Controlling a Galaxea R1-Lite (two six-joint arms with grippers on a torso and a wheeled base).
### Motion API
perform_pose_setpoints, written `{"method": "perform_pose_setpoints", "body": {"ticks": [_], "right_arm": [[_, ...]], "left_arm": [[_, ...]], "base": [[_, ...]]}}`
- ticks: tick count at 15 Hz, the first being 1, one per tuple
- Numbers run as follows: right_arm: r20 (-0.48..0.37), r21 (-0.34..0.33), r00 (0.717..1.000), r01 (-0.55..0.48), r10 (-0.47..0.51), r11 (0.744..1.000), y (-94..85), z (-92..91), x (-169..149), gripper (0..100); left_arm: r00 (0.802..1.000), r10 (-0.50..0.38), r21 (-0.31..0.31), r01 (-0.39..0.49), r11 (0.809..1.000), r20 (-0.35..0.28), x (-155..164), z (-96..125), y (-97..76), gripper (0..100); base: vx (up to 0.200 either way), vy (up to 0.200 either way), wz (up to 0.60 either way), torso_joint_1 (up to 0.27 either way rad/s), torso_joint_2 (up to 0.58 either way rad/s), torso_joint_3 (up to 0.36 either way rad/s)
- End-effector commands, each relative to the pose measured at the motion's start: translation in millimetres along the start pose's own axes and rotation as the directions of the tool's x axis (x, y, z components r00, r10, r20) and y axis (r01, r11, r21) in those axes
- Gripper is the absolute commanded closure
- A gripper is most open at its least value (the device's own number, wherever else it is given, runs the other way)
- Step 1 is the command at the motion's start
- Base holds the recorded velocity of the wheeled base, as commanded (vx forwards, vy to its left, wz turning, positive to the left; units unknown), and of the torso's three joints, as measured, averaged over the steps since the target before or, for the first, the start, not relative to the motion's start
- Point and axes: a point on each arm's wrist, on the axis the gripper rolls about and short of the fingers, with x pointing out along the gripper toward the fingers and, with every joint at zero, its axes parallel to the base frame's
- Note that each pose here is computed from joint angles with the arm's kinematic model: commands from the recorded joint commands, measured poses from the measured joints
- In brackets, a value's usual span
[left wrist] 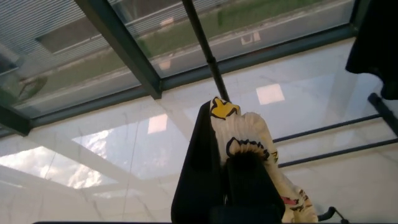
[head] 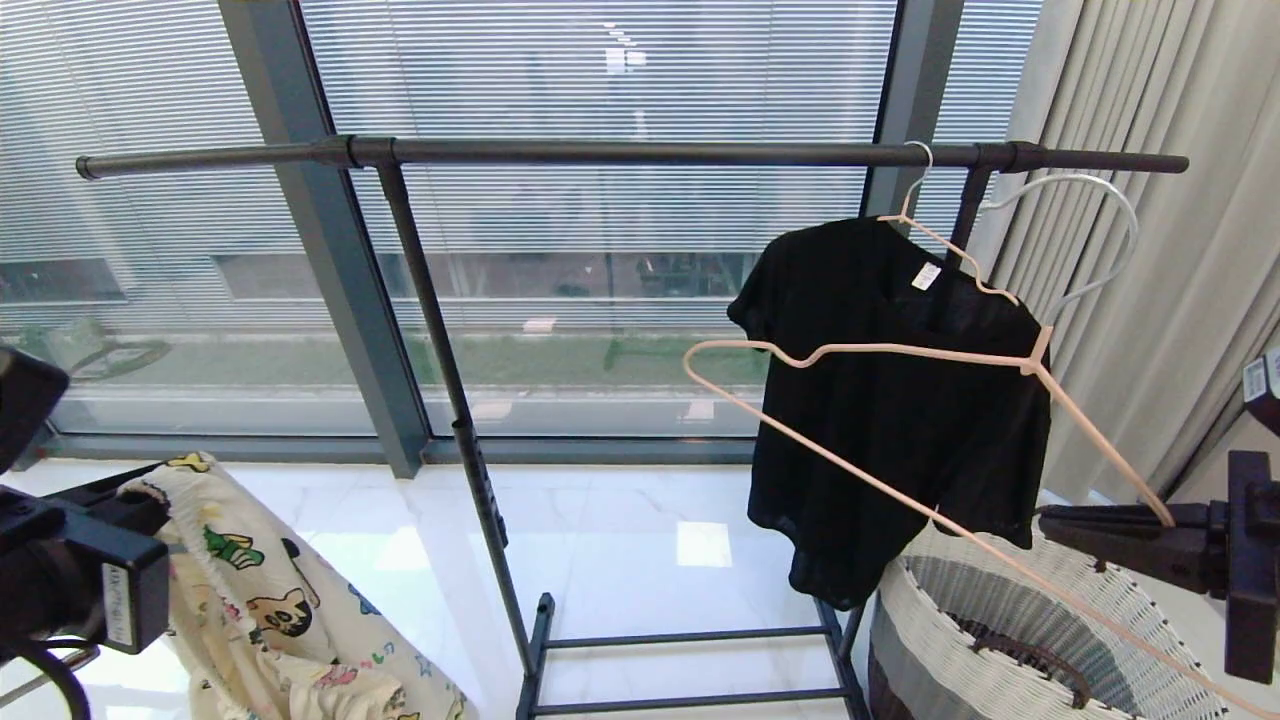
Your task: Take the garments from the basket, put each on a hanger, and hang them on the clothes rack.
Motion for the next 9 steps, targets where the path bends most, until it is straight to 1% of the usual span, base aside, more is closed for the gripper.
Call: {"method": "perform_pose_setpoints", "body": {"ticks": [1,2,3,5,7,9], "right_arm": [[-0.028,0.002,0.998,-0.061,0.061,0.998,4.7,-5.1,8,100],[-0.055,0.005,0.991,-0.119,0.119,0.993,9.1,-9.8,17,100],[-0.068,-0.008,0.984,-0.168,0.167,0.986,15.3,-10.3,24,100],[-0.071,-0.018,0.970,-0.233,0.231,0.972,24.3,-8.3,35,100],[-0.059,-0.017,0.962,-0.267,0.266,0.964,28.3,-5.3,49,100],[-0.042,-0.020,0.959,-0.280,0.279,0.960,29.3,-2.5,59,100]], "left_arm": [[0.999,-0.032,0.016,0.033,0.999,-0.030,13,3,-7.2,100],[0.999,-0.039,-0.010,0.039,0.999,-0.028,31,11,-13.8,100],[0.999,-0.021,-0.050,0.020,0.999,-0.024,53,21,-20.4,100],[0.999,0.040,-0.092,-0.041,0.995,-0.019,87,36,-32.0,100],[0.998,0.061,-0.109,-0.063,0.992,-0.022,109,47,-44.8,100],[0.998,0.060,-0.121,-0.062,0.991,-0.018,122,54,-56.1,100]], "base": [[0.000,0.000,0.00,0.000,0.00,0.000],[0.000,0.000,0.00,0.000,0.00,0.000],[0.000,0.000,0.00,0.000,0.00,0.000],[0.000,0.000,0.00,0.000,0.00,0.000],[0.000,0.000,0.00,0.000,0.00,0.000],[0.000,0.000,0.00,0.000,0.00,0.000]]}}
